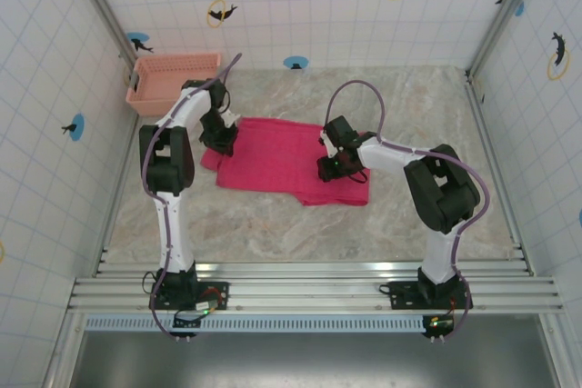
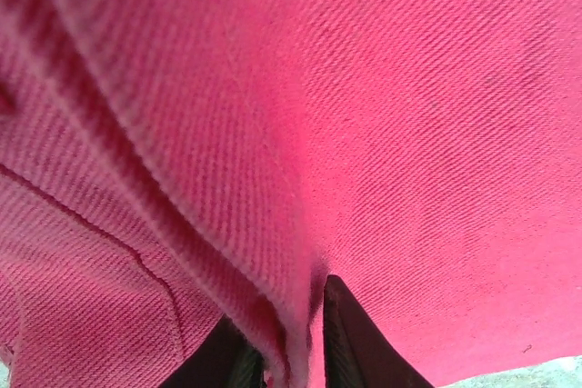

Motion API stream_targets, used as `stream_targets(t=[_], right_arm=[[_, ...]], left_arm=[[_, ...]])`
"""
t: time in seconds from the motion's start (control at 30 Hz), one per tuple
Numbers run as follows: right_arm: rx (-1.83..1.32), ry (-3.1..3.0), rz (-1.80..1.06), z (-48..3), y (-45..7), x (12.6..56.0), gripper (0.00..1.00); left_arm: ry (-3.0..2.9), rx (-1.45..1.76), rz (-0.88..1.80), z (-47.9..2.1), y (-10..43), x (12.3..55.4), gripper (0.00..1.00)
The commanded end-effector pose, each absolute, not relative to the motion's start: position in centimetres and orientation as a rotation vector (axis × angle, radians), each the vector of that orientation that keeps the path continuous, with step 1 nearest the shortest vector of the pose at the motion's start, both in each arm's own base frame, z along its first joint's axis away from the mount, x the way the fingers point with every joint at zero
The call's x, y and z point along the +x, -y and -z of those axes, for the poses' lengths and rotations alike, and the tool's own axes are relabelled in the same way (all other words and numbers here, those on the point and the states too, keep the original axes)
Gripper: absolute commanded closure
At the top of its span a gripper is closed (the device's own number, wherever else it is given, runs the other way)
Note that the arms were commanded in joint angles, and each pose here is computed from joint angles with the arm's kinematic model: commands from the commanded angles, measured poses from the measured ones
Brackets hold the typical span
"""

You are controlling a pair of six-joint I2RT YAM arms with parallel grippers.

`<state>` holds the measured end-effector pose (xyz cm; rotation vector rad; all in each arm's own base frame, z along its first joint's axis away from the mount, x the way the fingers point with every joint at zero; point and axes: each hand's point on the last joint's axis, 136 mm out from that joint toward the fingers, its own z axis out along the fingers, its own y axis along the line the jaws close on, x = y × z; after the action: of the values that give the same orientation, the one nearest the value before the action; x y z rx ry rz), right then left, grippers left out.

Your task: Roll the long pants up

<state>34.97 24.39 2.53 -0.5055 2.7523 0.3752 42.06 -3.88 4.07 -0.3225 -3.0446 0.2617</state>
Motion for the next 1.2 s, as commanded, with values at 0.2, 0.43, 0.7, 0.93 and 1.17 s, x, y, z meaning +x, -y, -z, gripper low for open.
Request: stream_targets(t=[0.2, 0.43, 0.7, 0.93, 1.17], right_arm=[[-0.532, -2.847, -0.371, -0.2, -24.1, 33.0, 0.40], [-0.536, -2.847, -0.375, -0.3, -24.1, 33.1, 0.40], [-0.533, -2.836, -0.371, -0.8, -23.9, 33.2, 0.40], [-0.525, -2.839, -0.360, -1.0, -23.3, 32.9, 0.40], [-0.506, -2.837, -0.372, -0.8, -23.1, 32.6, 0.38]], left_arm=[[3.091, -0.382, -0.347, -6.7, 6.8, 42.7, 0.69], [3.065, -0.386, -0.293, -5.4, 6.3, 42.9, 1.00], [3.135, -0.385, -0.115, -7.1, 4.0, 44.5, 1.00], [3.309, -0.367, -0.009, -14.1, 1.9, 47.2, 1.00], [3.404, -0.389, 0.077, -17.6, 1.1, 48.7, 1.00]])
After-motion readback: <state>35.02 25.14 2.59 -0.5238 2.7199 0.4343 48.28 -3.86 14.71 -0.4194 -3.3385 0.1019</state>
